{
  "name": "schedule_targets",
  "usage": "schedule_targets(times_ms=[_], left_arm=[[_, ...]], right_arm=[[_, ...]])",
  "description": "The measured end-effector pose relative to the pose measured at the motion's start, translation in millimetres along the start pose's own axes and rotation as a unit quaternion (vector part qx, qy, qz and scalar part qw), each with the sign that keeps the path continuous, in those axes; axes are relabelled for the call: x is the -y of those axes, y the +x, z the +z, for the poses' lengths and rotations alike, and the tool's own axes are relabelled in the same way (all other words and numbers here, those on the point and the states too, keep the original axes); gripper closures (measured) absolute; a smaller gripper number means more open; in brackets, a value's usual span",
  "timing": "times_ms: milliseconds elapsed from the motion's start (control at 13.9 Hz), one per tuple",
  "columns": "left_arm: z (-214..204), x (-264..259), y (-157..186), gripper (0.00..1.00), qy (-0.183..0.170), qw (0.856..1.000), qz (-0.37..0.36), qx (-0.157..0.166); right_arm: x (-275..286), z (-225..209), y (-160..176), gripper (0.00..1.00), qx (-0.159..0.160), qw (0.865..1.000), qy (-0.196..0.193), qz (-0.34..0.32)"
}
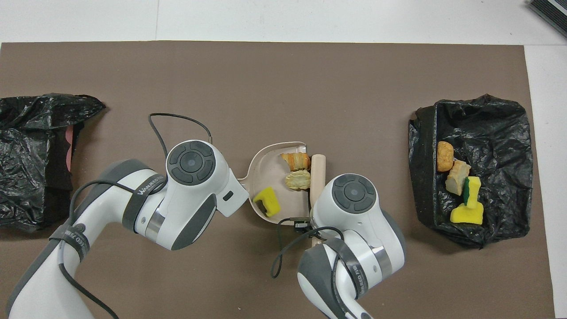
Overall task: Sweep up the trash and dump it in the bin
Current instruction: 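Sweep the remaining scraps into the dustpan held by the left gripper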
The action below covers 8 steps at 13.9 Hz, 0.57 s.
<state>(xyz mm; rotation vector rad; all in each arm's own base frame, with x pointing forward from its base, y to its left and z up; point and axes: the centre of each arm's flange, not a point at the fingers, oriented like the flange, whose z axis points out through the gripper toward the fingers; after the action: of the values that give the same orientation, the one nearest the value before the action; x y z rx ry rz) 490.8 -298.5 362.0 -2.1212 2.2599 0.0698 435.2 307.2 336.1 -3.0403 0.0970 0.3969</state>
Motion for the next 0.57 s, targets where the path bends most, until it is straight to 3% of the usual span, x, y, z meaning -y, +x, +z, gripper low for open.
schedule_targets(times_ms=[216, 575], left_arm=[[0, -1, 2, 0.69, 0.004, 1.0, -0.011, -0.003], [-2, 15, -21, 0.69, 0.015, 0.999, -0.03, -0.008]], right_arm=[[17, -37, 4, 0.74, 0.0, 1.0, 0.013, -0.007], [-35, -149, -13, 0.74, 0.029, 0.999, -0.012, 0.003]])
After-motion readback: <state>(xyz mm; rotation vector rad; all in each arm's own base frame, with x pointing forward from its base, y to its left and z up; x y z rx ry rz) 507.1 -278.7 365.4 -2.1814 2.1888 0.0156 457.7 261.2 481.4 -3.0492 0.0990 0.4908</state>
